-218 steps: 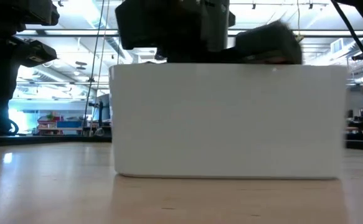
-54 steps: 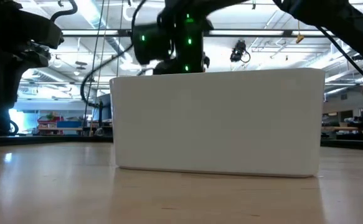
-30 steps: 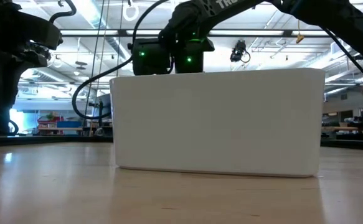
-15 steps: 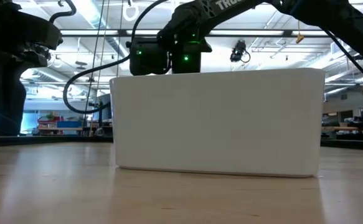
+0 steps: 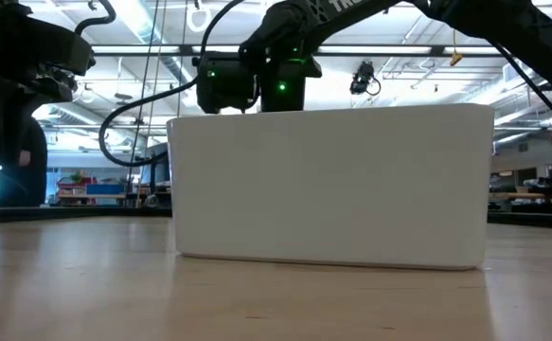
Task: Nest measuring cups in basket
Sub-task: Remove the nested measuring cups from the white bin
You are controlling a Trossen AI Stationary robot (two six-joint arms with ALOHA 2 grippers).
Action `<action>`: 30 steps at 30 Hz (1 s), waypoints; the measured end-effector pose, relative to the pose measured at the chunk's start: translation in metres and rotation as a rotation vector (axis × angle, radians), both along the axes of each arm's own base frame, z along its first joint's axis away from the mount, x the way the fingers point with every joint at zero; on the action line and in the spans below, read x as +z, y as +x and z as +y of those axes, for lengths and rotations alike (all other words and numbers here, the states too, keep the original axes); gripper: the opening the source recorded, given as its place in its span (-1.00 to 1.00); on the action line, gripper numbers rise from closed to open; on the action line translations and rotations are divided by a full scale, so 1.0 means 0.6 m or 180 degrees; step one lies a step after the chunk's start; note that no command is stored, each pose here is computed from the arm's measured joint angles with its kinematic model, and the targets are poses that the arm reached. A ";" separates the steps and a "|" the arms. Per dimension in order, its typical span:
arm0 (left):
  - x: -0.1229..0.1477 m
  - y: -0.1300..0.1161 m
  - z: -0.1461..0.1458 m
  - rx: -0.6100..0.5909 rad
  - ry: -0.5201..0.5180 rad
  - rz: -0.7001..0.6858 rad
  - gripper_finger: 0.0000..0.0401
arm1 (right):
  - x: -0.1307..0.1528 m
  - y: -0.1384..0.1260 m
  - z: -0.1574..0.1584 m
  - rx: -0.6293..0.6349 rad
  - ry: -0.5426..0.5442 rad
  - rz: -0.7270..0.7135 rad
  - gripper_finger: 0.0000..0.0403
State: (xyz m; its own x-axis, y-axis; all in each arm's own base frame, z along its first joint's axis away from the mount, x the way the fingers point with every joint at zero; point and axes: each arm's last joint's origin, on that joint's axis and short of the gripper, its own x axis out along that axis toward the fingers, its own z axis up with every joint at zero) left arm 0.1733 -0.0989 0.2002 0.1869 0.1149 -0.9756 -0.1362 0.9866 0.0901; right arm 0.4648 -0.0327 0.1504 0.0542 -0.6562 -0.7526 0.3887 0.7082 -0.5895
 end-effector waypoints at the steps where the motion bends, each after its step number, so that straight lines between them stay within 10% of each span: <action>1: 0.000 0.000 0.000 -0.0016 0.0003 0.0002 -0.58 | 0.000 0.000 0.000 -0.0023 -0.0046 -0.0015 -0.64; 11: 0.000 0.000 0.000 -0.0102 0.0041 0.0000 -0.58 | 0.003 0.001 -0.010 -0.0261 -0.1079 -0.0172 -0.64; 21: 0.000 0.000 0.001 -0.0098 0.0071 -0.0023 -0.58 | -0.066 -0.005 -0.016 0.0096 -0.1174 0.0281 -0.64; 30: 0.000 0.000 0.001 -0.0210 0.0096 -0.0007 -0.58 | -0.073 -0.005 -0.022 0.0169 -0.1204 0.0388 -0.14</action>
State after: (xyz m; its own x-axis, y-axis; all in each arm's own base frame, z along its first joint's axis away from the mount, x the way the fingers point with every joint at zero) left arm 0.1734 -0.0984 0.2004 0.1971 0.1315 -0.9715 -0.0711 0.9903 0.1196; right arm 0.4620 -0.0457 0.1066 0.0208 -0.8869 -0.4615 0.2684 0.4496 -0.8519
